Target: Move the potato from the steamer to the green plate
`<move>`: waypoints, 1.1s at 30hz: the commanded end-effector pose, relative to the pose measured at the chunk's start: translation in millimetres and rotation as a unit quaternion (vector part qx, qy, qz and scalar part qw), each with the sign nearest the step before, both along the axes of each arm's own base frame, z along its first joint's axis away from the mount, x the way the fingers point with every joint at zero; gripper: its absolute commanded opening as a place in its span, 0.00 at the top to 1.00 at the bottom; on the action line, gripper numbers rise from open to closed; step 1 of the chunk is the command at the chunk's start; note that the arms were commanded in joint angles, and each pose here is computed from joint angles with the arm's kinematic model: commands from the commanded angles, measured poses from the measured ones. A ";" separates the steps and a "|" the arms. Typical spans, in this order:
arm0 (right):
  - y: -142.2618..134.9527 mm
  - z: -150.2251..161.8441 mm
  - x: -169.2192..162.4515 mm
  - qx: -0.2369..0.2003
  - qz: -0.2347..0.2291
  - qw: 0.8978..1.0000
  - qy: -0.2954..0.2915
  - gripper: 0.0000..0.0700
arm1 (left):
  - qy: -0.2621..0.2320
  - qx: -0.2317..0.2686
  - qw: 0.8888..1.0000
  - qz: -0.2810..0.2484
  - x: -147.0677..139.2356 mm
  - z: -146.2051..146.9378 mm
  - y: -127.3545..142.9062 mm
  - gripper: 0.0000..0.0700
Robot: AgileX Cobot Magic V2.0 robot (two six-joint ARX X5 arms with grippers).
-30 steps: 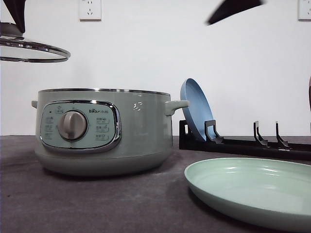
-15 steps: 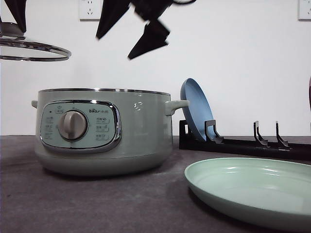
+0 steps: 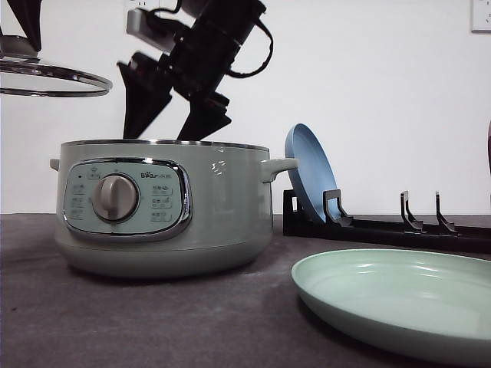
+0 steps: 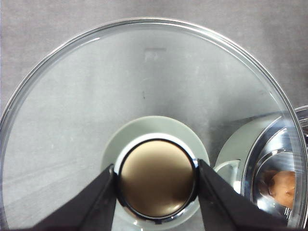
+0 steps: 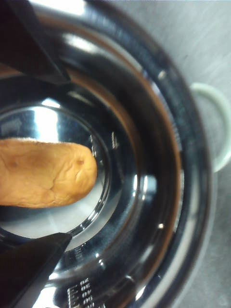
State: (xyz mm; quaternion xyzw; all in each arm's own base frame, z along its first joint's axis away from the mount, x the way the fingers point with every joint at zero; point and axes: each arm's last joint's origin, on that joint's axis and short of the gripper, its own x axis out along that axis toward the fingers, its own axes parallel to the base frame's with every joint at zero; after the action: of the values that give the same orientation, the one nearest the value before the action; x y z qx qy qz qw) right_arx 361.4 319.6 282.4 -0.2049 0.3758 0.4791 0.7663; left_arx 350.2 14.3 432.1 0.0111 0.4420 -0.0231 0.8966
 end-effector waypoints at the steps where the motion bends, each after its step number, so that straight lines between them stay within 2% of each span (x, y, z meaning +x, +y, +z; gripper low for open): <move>1: 9.2 -11.0 3.6 -0.013 0.010 1.000 -0.009 0.13 | -0.044 -0.003 0.999 0.001 -7.7 18.9 -0.2 0.98; 10: 14.0 -33.9 7.3 -0.042 0.004 0.999 0.006 0.13 | -0.043 -0.003 0.999 0.001 -7.9 18.8 -0.2 0.98; 26: 19.4 -63.6 11.9 -0.058 -0.006 0.997 0.045 0.13 | -0.043 -0.003 0.999 0.001 -7.8 18.8 -0.2 0.98; 28: 19.7 -66.4 12.2 -0.059 -0.010 0.997 0.050 0.23 | -0.043 -0.003 0.999 0.001 -7.8 18.8 -0.2 0.98; 31: 19.7 -67.6 12.0 -0.062 -0.012 0.997 0.053 0.48 | -0.043 -0.003 0.999 0.001 -7.8 18.9 -0.2 0.98; 33: 20.4 -67.3 11.9 -0.059 -0.014 0.997 0.053 0.58 | -0.043 -0.003 0.999 0.001 -7.8 18.9 -0.2 0.98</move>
State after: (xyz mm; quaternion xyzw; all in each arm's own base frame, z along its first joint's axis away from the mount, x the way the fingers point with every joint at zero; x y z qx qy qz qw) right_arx 372.6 331.3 223.8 -0.2229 0.4425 0.4545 0.7402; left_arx 350.0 14.2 431.9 0.0074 0.4435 -0.0213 0.8960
